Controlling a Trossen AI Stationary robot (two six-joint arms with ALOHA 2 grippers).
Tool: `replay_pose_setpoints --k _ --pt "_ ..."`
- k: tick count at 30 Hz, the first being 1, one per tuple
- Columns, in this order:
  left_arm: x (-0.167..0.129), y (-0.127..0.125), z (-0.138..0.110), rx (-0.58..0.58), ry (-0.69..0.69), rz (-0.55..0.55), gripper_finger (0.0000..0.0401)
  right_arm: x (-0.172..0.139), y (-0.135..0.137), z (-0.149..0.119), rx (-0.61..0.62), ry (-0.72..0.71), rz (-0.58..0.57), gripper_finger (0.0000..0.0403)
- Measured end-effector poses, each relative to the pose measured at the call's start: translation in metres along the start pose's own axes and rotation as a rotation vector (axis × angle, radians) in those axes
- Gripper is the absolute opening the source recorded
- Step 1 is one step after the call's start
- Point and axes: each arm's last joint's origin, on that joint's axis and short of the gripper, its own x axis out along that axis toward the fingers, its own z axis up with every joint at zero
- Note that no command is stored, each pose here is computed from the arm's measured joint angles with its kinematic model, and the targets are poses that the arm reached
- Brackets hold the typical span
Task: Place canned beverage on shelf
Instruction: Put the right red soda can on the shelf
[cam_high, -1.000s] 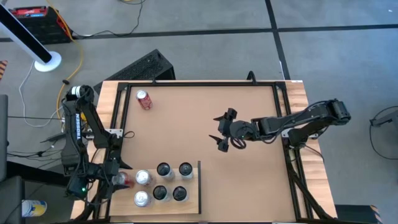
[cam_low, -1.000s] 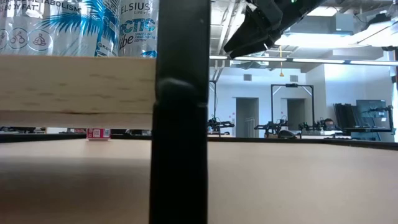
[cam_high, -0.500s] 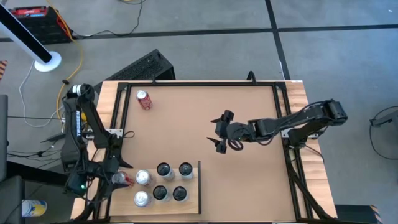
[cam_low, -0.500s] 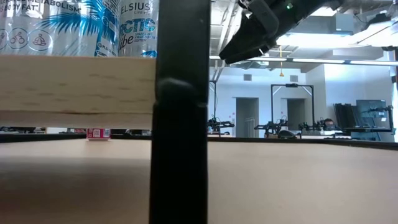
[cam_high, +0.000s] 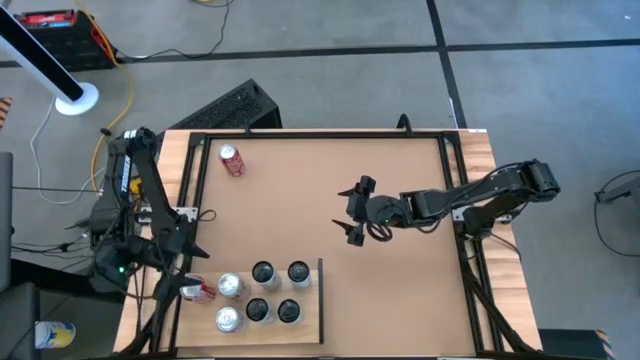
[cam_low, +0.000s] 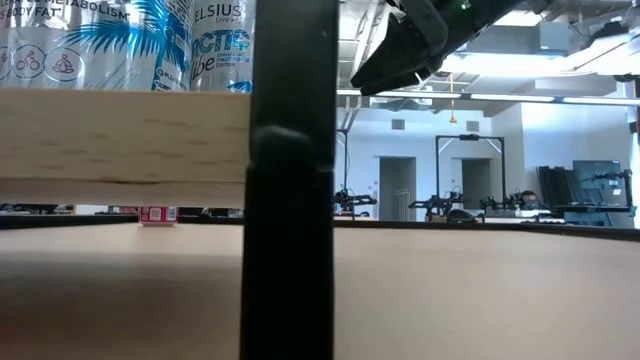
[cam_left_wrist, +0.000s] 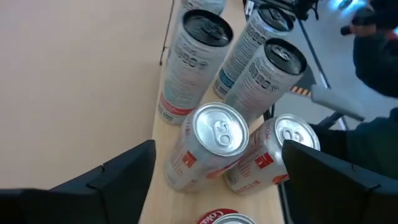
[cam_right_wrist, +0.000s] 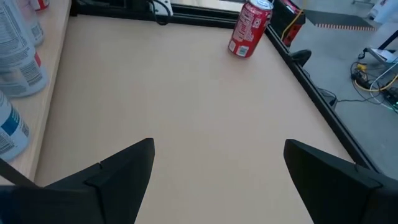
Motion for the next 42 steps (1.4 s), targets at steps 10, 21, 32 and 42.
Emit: replay_pose_setpoints --k 10,21,32,42 --pt "-0.001 0.018 0.009 -0.085 0.029 0.066 0.0204 -0.002 0.0 0.012 -0.001 -0.056 0.006 0.0382" --pt "-0.012 0.022 0.053 -0.072 0.189 0.219 0.0008 -0.007 -0.001 0.032 -0.024 -0.11 0.006 0.0382" --pt "0.003 0.016 0.045 -0.241 0.572 0.376 0.0 -0.008 0.0 0.027 -0.08 -0.061 0.01 0.0382" --pt "0.039 -0.001 0.033 -0.195 0.767 0.439 0.0 -0.008 0.0 0.027 -0.069 -0.068 0.01 0.0382"
